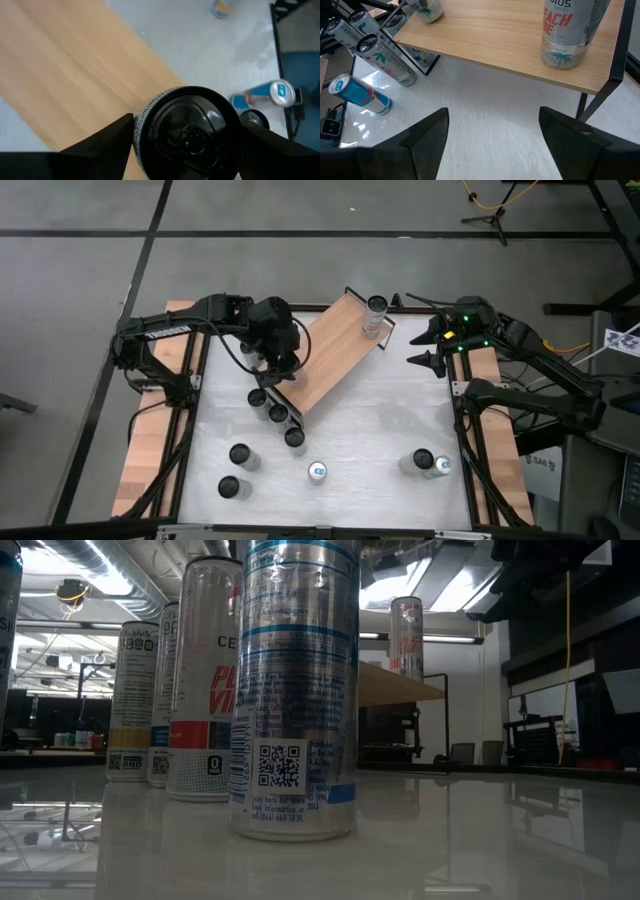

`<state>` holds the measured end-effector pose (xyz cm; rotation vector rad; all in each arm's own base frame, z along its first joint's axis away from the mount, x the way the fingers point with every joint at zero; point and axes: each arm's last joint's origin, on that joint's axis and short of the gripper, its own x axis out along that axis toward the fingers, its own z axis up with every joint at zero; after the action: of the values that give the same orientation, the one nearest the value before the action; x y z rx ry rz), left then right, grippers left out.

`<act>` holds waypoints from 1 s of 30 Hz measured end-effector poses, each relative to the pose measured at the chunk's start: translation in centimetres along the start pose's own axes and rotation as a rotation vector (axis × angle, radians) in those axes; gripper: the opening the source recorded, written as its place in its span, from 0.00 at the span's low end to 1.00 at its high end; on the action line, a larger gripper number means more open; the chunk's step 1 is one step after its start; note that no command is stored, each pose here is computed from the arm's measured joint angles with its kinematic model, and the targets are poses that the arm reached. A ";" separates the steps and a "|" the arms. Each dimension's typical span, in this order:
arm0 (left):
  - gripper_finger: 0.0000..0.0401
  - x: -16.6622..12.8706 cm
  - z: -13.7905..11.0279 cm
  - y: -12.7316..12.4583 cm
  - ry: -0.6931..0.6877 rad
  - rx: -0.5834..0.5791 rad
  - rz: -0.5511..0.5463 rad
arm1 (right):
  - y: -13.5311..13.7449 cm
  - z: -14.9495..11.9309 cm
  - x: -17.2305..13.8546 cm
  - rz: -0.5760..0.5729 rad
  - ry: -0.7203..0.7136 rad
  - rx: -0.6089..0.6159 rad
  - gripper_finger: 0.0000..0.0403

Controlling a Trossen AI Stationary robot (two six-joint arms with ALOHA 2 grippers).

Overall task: Place canned beverage on shelf
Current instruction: Put the white-pink soda can on the shelf aligned with the other white-pink soda can

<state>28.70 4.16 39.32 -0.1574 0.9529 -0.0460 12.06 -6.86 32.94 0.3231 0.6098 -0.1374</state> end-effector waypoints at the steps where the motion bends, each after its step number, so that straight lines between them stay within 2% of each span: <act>1: 0.69 0.0 0.0 0.0 0.000 0.016 0.001 | 0.0 0.0 0.0 0.000 0.000 0.000 0.76; 7: 0.69 0.0 0.0 0.0 0.000 0.072 0.002 | 0.0 0.0 0.0 0.000 0.000 0.000 0.76; 18: 0.69 0.0 -0.1 0.1 0.013 0.060 0.036 | 0.0 0.0 0.0 0.000 0.000 0.000 0.76; 30: 0.75 0.0 -0.1 0.1 0.008 0.060 0.042 | 0.0 0.0 0.0 0.000 0.000 0.000 0.76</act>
<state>28.64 4.28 39.27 -0.0816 0.9618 -0.0364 12.07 -6.86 32.94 0.3231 0.6095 -0.1373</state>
